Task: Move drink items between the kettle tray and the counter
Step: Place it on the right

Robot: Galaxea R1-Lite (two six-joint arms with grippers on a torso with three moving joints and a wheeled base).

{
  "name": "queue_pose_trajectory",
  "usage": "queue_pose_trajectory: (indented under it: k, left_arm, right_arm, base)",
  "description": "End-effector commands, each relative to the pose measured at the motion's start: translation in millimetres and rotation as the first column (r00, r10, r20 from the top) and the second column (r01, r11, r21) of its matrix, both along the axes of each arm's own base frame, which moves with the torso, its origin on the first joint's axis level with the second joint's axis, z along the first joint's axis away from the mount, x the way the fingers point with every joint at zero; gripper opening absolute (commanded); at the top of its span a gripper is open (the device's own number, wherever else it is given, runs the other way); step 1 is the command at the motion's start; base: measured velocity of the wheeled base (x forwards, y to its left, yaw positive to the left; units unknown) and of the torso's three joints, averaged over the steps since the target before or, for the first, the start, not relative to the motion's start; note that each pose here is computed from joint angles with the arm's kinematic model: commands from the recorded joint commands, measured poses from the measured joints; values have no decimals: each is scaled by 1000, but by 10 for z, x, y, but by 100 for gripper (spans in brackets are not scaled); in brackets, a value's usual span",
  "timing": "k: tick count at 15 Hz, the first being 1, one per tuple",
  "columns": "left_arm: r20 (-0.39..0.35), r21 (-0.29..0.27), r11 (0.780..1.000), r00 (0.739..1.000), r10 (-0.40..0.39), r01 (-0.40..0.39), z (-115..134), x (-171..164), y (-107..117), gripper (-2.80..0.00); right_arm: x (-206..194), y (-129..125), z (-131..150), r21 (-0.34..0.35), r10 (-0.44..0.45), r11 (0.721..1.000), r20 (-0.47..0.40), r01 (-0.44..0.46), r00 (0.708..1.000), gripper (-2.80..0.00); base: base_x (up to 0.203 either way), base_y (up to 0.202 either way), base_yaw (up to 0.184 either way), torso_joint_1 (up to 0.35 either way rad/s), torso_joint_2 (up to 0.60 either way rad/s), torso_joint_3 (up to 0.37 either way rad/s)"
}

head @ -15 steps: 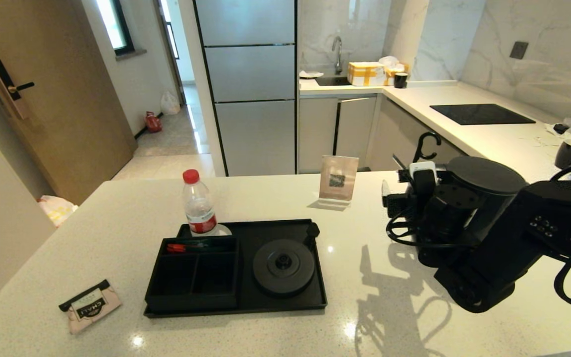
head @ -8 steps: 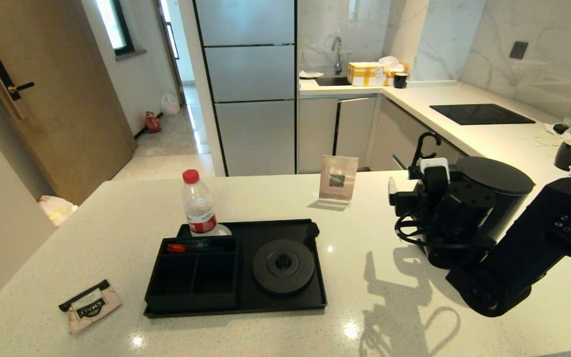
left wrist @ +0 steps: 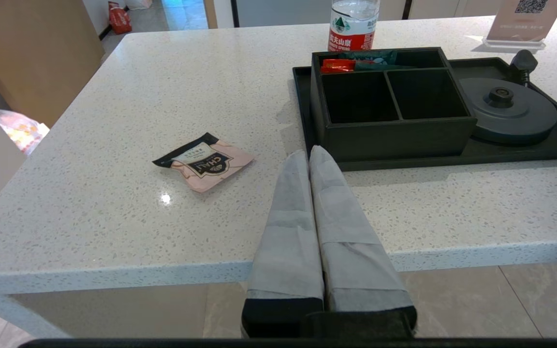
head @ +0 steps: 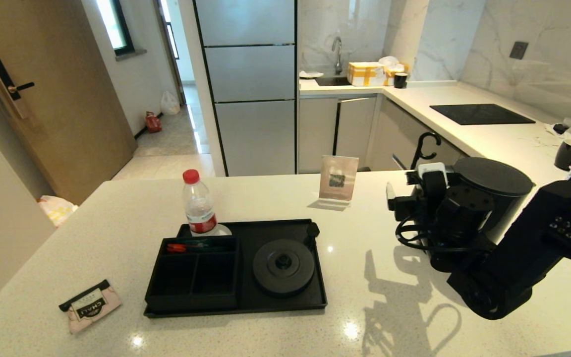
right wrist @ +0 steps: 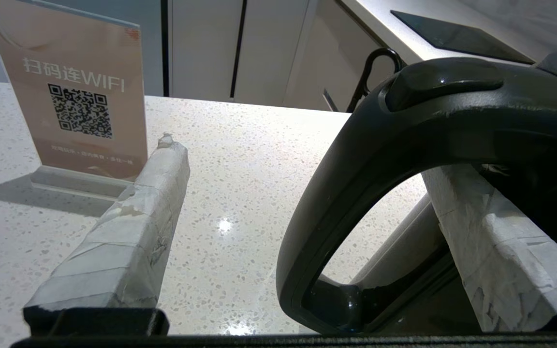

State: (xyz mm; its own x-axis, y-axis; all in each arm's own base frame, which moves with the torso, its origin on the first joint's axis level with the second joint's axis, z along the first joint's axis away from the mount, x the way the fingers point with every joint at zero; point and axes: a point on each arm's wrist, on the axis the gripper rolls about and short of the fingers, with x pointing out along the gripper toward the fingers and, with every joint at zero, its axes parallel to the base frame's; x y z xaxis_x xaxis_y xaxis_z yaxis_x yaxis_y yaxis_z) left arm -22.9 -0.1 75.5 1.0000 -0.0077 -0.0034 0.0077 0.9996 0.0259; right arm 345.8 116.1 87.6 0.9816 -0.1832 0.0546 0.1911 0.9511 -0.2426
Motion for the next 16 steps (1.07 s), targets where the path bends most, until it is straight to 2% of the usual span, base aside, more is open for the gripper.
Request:
queue_pose_trajectory:
  k: [1,16]
  left_arm:
    - [2,0,1000,1000,0,0,-1,-1,0,-280]
    - [2,0,1000,1000,0,0,-1,-1,0,-280]
  right_arm:
    - [17,-11,-52,-4,-7,1000,-9,7,1000,0]
    - [-35,-74,-91,12,-4,1000,-31,4,1000,0]
  base:
    - [0,0,0,0,0,0]
    - [0,0,0,0,0,0]
